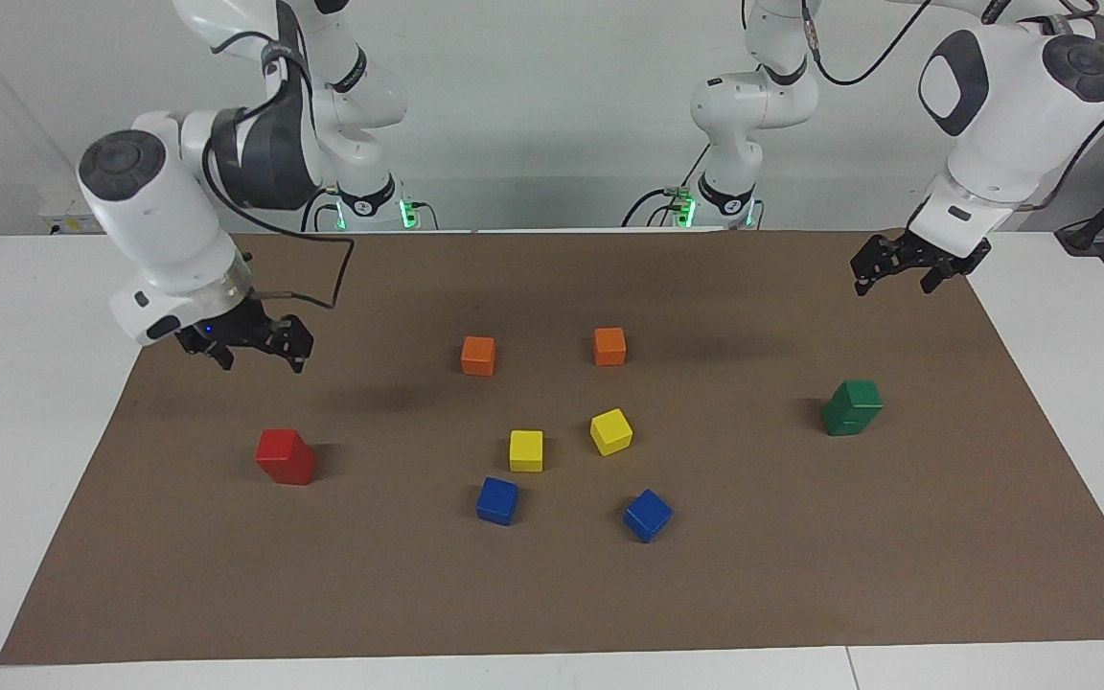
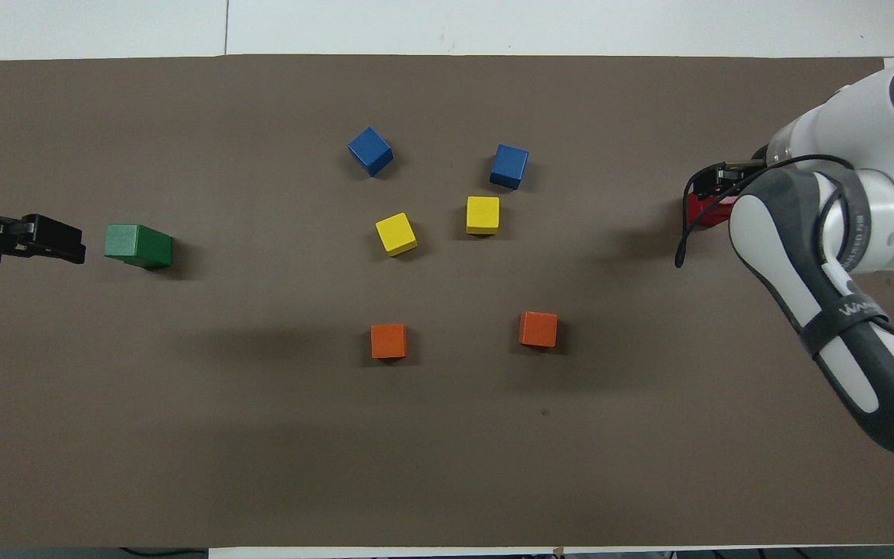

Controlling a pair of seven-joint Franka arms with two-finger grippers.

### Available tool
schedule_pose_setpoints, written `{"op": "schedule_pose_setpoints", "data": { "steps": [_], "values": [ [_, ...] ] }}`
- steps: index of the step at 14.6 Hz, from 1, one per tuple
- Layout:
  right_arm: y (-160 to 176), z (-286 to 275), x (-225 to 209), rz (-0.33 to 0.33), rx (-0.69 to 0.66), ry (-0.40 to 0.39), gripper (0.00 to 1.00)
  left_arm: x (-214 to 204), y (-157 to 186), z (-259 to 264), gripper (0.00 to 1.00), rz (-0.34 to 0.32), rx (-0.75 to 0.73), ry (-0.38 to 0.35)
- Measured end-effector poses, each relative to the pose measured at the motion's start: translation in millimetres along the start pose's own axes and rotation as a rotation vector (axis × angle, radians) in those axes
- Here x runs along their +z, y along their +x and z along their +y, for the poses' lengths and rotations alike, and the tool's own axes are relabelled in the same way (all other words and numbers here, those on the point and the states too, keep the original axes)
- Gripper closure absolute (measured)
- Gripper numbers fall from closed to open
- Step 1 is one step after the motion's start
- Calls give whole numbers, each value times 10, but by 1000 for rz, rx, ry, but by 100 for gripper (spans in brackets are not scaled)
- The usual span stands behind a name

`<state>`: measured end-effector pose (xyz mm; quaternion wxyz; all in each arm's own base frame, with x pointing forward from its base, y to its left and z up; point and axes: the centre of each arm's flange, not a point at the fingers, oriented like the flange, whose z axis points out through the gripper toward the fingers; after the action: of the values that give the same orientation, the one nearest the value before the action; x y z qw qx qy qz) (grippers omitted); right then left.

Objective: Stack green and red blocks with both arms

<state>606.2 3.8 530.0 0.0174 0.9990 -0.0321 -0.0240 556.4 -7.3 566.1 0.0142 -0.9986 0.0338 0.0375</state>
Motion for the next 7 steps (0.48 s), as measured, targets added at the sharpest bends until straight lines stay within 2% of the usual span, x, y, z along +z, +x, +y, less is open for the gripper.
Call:
{"op": "schedule_pose_setpoints", "data": {
  "steps": [4, 7],
  "values": [
    [-400, 63, -470, -38, 4, 1, 0, -75, -24, 39, 0, -2, 4, 0],
    [-557, 93, -646, -43, 6, 3, 0, -297, -48, 49, 0, -2, 3, 0]
  ]
}}
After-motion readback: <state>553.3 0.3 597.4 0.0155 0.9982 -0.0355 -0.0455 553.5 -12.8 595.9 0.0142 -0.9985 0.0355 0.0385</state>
